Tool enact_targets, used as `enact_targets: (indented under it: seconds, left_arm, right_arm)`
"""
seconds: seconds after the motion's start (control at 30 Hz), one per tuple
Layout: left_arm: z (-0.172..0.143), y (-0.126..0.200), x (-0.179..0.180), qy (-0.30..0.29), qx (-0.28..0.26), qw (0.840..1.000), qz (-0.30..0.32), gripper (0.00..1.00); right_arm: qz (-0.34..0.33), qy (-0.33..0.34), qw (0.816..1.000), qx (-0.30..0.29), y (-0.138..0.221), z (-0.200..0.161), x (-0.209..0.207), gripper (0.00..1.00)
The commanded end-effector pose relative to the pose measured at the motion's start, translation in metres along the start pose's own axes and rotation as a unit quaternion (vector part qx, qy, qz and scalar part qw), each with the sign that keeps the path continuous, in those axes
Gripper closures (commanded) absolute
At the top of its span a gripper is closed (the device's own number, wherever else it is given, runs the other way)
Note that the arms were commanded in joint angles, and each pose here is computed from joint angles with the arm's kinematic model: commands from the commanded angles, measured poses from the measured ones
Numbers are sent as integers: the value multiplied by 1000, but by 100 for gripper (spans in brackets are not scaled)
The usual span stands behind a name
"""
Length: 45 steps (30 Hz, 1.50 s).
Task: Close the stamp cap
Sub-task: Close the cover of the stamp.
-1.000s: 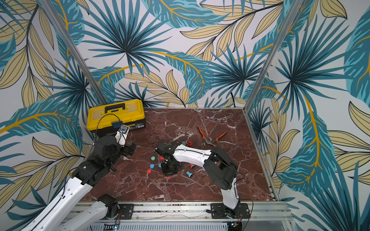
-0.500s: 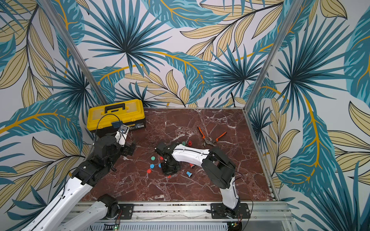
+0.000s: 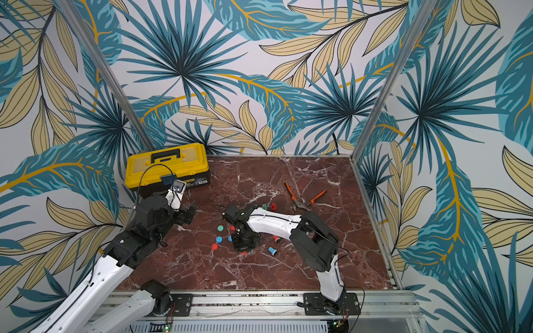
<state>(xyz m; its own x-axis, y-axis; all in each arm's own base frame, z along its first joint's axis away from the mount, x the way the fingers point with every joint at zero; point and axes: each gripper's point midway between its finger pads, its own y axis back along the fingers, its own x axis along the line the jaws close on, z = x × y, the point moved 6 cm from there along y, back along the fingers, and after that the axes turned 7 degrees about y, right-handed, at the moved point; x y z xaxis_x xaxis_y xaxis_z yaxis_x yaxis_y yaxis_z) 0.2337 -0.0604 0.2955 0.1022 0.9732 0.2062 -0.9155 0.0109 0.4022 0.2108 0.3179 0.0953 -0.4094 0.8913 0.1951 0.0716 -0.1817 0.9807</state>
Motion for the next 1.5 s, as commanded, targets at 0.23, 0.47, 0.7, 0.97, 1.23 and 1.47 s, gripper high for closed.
enact_targets:
  seconds: [0.23,0.47,0.7,0.97,1.23,1.47]
  left_arm:
    - [2,1,2,0,-6,1000,5,0]
    - [1,1,2,-1,-5,1000,5,0]
    - [1,0,1,0,-4,1000,1,0]
    - [1,-2,1,-1,-1,1000,1,0]
    - [0,-3,-1,-3,2,1000,-6,0]
    - [1,-2,0,-2,-2,1000,-1,0]
  right_arm:
    - [-9,2,1000,-21,18,1,1,100]
    - [-9,0,1000,1,-1,0,-1,100]
    - [-15,-3,999,30,-20,-7,-6,100]
    - [-59,3,996,69,-31,-18,-19,100]
    - [-158,37,980,116,-56,-26,-41,100]
    - [-219,76,963,139,-74,-31,-41,100]
